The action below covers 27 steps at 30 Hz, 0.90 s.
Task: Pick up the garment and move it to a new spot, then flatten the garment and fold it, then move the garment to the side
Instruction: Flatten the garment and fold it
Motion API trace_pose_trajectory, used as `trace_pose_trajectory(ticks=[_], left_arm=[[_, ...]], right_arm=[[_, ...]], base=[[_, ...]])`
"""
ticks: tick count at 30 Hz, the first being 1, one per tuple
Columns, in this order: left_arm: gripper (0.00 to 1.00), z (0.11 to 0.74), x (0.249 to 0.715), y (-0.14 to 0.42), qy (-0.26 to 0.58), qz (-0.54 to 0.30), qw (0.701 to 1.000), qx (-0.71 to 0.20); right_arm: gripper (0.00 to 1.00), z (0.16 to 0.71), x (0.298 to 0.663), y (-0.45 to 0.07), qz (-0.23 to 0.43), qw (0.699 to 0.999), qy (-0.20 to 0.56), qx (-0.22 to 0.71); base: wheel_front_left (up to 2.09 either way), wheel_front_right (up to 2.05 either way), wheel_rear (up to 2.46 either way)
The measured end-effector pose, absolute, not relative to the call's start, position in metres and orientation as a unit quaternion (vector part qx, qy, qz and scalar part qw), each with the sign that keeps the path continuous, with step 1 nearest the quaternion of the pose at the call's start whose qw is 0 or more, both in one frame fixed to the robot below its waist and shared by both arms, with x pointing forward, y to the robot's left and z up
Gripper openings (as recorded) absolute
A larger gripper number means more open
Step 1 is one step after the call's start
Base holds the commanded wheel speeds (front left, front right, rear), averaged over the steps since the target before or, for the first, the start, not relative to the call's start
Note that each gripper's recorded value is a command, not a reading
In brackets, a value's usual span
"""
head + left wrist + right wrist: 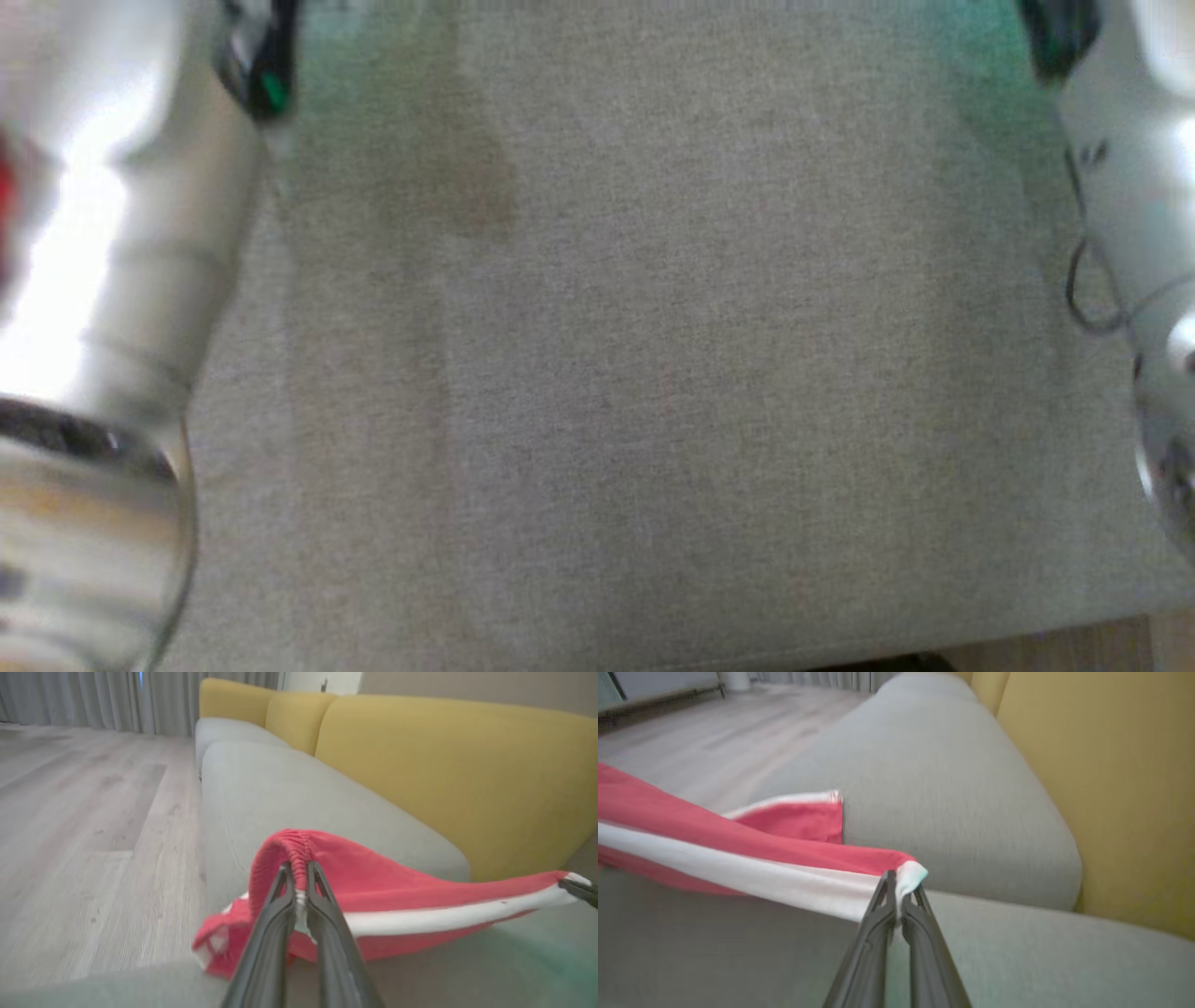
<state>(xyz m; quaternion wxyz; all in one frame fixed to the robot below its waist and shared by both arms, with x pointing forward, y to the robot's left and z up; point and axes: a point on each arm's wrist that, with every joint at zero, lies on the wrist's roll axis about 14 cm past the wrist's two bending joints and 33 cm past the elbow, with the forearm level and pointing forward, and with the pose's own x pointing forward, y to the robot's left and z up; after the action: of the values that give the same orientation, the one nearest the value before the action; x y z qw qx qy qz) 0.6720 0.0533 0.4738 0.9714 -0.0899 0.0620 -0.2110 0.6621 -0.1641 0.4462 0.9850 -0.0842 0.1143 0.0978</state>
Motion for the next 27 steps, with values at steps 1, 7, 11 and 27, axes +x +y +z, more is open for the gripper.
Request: trace_pose_trajectory(ticks=[1,7,11,27], left_arm=[[0.0,0.462,0.659,0.051,0.078,-0.219,0.969,-0.087],[0.0,0.429,0.589,0.055,0.142,-0.26,0.954,-0.043],[0.0,0.416,0.546,0.066,0.173,-0.273,0.946,-0.014],[0.0,0.436,0.436,0.068,0.163,-0.294,0.942,-0.025]], right_arm=[[0.0,0.434,0.652,-0.166,0.1,0.981,0.137,-0.092],[0.0,0.404,0.601,-0.167,0.122,0.961,0.22,-0.117],[0.0,0.396,0.565,-0.165,0.144,0.945,0.263,-0.129],[0.0,0.409,0.429,-0.187,0.206,0.887,0.405,-0.08]], base=[[0.0,0.0,0.0],[0.0,0.0,0.0],[0.0,0.0,0.0],[0.0,0.0,0.0]])
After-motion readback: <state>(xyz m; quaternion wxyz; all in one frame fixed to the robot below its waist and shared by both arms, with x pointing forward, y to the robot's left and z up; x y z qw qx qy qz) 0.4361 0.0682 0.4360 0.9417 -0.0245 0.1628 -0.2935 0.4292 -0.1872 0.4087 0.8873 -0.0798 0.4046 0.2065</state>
